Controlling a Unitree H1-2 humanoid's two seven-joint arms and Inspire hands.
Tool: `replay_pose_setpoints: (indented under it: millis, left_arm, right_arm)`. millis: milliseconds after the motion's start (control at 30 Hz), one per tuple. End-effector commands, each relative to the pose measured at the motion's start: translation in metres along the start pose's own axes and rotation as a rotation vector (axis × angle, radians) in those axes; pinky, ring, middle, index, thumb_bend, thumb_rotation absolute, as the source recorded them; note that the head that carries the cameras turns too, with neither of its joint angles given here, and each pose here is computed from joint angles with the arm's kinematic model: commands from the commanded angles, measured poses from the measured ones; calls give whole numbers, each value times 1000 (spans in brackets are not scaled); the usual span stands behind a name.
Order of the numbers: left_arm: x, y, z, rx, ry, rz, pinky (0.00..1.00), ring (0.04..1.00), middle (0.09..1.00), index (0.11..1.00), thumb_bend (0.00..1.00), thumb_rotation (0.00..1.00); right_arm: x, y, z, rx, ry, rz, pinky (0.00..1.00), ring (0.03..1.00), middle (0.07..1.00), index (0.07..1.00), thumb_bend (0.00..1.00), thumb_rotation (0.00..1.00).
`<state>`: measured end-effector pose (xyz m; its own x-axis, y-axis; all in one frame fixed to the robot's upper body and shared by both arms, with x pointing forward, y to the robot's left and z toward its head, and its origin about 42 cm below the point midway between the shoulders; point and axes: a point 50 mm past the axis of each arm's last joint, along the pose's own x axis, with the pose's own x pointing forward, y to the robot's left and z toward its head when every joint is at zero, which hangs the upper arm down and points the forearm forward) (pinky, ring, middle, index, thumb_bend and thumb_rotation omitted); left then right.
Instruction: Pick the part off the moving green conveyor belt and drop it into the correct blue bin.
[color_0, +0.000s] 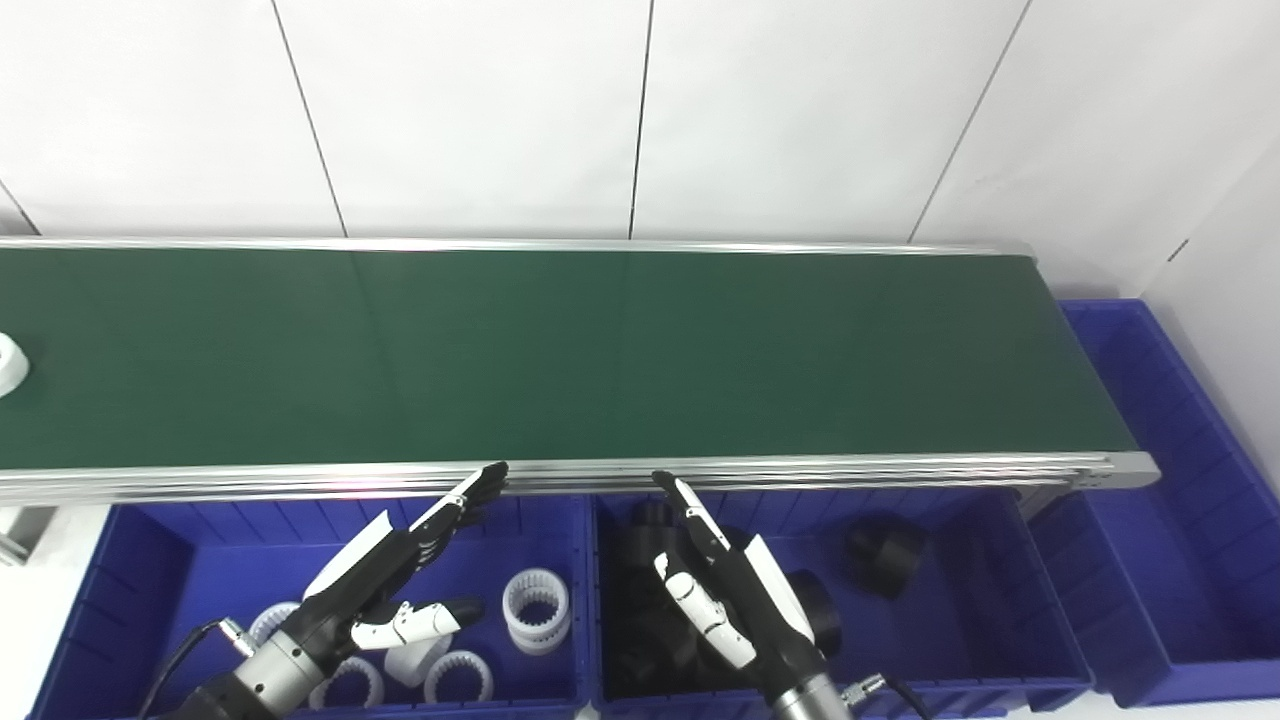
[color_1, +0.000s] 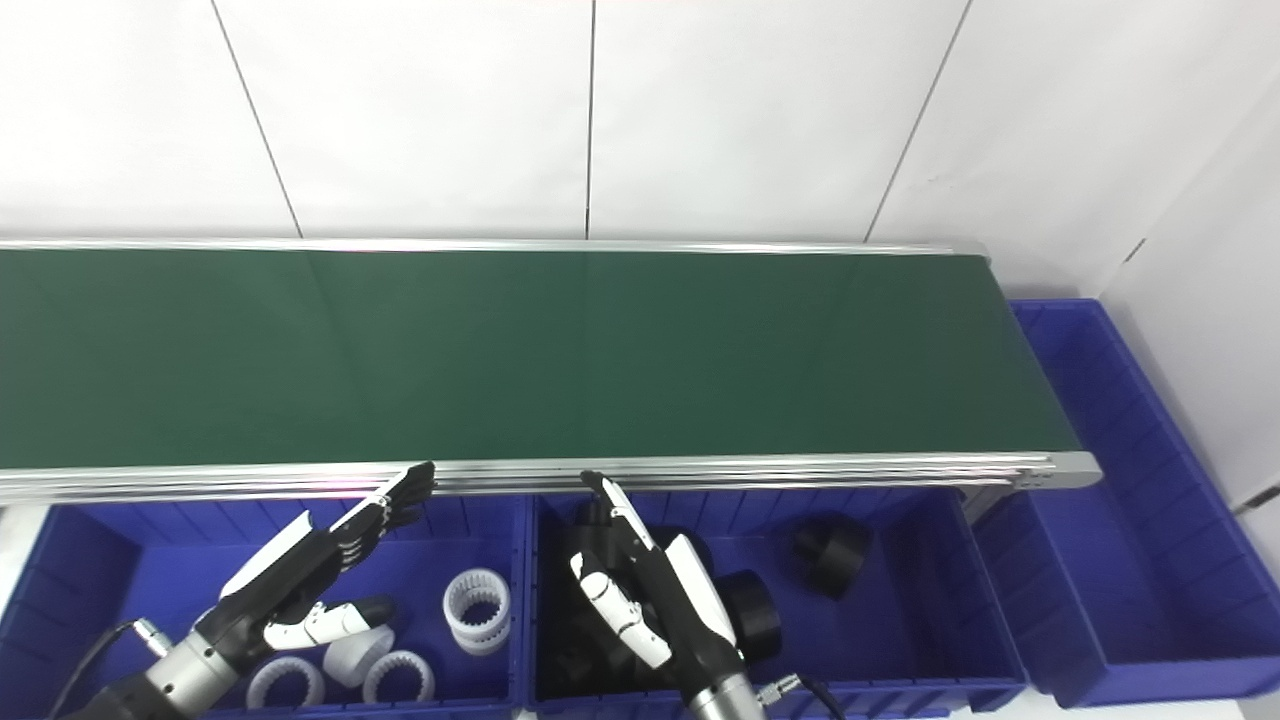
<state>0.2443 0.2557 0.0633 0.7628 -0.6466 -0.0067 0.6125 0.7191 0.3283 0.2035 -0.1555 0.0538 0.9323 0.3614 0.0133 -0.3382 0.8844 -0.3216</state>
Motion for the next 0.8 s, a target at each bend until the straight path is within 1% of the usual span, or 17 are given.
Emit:
replay_pose_setpoints:
  millis: [0, 333, 467, 667, 767]
  left_arm:
    - [4, 7, 11, 22, -50, 8, 962, 1000, 1000, 1000, 478, 692]
    - [6, 7, 8, 20, -63, 9, 957, 1000, 1000, 1000, 467, 675]
    - [6, 7, 11, 22, -58, 8, 962, 1000, 1000, 1000, 477, 687]
    - [6, 6, 8, 20, -57, 7, 961, 1000, 1000, 1000, 482, 687]
    - [6, 6, 7, 18, -60, 8, 950, 1000, 1000, 1000, 474, 675]
  right_arm:
    - [4, -1, 11, 11, -47, -15, 971, 987, 1000, 982, 371, 989]
    - [5, -1, 9, 13, -44, -14, 969, 987, 1000, 981, 371, 988]
    - [5, -1, 8, 13, -44, -14, 970, 985, 1000, 981, 371, 984]
    - [5, -2, 8, 9, -44, -13, 972, 986, 1000, 982, 361, 985]
    - [5, -2, 7, 2, -38, -14, 964, 984, 1000, 980, 381, 989]
